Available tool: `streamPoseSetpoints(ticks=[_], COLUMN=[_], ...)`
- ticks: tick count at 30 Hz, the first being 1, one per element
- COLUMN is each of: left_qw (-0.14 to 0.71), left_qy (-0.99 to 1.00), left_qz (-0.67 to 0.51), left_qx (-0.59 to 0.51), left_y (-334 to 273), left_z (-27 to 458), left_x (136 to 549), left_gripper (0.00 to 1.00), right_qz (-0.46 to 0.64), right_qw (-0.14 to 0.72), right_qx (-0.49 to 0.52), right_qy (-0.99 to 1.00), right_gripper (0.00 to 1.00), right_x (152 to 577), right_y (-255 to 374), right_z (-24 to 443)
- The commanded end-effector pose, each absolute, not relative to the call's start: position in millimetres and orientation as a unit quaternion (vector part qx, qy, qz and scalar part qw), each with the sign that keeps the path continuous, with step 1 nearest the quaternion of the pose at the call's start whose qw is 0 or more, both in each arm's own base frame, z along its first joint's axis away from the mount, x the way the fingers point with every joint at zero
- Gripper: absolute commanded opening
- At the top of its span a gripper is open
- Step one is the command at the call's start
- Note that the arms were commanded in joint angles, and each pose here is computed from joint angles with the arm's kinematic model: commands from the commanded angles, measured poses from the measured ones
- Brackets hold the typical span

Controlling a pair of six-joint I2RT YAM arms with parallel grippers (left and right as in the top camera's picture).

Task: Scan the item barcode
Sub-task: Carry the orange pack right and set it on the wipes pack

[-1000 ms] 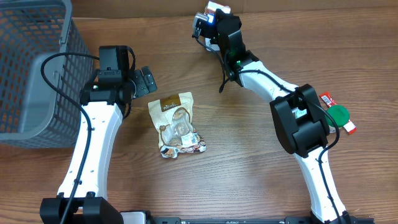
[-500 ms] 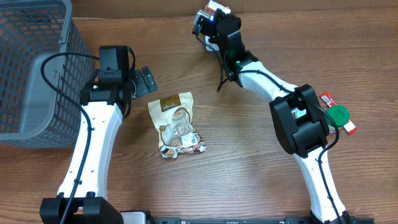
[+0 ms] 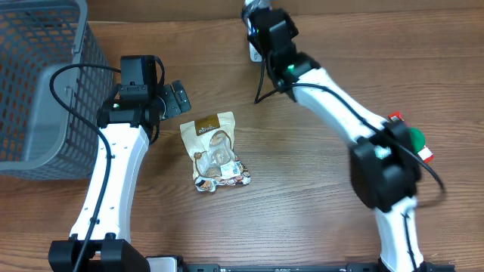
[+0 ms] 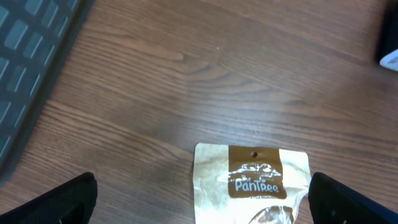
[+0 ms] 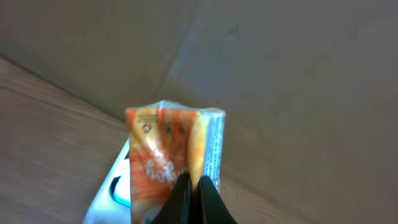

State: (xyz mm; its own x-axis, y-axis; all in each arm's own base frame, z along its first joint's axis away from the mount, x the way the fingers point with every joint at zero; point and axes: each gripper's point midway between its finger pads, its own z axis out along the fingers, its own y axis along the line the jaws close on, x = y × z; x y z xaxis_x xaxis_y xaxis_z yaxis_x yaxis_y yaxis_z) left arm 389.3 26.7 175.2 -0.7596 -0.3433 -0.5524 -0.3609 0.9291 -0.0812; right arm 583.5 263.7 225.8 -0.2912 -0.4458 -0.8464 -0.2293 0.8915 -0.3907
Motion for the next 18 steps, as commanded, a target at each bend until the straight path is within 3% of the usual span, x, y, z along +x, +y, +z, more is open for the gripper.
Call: streamPoseSetpoints(ticks=[1,8,18], left_qw=[0.295,0.295,0.295], left_qy=[0.936,0.936,0.936], left_qz=[0.016,0.016,0.016], left_qx=[-0.193,-0.193,-0.193], left_y=[29,29,29], left_z=[177,177,177], left_x=[392,392,392], left_gripper=[1.00,1.00,1.00], right_qz=[-0.028,-0.040,-0.087], right_qw=[0.583,0.420,0.111], right_qx=[-0.083,-0.039,-0.019], right_qy=[0.808,0.906,0.990], right_gripper=[0.03,0.03,0.04], right_x=[555,475,369], right_y=[227,144,50], right_z=[311,292,184])
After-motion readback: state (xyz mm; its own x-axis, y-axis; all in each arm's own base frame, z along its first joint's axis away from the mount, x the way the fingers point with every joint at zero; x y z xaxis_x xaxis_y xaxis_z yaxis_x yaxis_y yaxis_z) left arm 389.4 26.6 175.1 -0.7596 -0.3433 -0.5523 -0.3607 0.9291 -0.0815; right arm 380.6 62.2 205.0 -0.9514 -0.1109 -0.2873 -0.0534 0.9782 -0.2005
